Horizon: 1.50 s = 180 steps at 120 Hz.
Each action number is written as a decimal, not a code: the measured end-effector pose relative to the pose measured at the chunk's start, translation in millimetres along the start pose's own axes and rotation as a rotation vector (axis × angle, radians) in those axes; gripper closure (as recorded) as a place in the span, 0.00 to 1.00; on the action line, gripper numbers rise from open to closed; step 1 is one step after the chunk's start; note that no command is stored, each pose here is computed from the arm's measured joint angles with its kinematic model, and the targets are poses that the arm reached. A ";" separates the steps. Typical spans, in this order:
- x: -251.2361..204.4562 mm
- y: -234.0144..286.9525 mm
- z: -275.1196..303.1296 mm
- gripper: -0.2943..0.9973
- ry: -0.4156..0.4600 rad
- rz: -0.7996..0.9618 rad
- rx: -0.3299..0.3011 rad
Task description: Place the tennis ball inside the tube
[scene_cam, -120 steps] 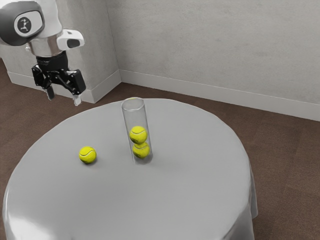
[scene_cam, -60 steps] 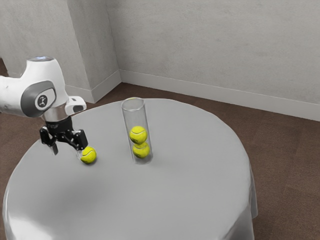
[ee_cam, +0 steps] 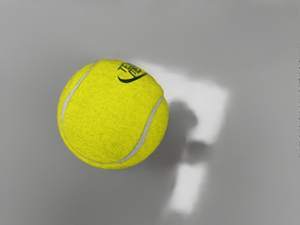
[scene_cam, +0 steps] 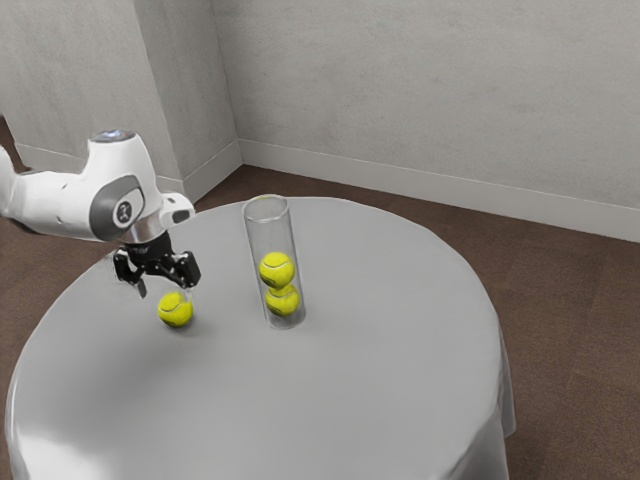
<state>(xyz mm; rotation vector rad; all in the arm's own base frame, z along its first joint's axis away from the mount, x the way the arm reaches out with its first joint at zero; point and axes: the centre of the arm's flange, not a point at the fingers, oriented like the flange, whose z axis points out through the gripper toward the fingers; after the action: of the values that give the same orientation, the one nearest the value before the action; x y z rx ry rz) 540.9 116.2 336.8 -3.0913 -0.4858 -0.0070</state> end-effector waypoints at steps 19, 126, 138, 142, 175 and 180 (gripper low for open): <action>22.2 3.1 14.6 0.23 0.031 0.020 -0.003; 63.3 -29.2 89.5 0.29 -0.040 0.021 -0.003; 63.4 -28.7 89.8 0.34 -0.040 0.024 -0.004; 63.4 -28.7 89.8 0.36 -0.040 0.025 -0.004; 63.7 -29.6 82.5 0.42 -0.043 0.030 -0.006; 63.2 -29.8 79.8 0.43 -0.047 0.030 -0.005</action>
<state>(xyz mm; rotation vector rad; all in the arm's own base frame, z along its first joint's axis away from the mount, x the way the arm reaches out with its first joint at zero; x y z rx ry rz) 592.1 165.0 257.7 -3.1100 -0.4408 0.0651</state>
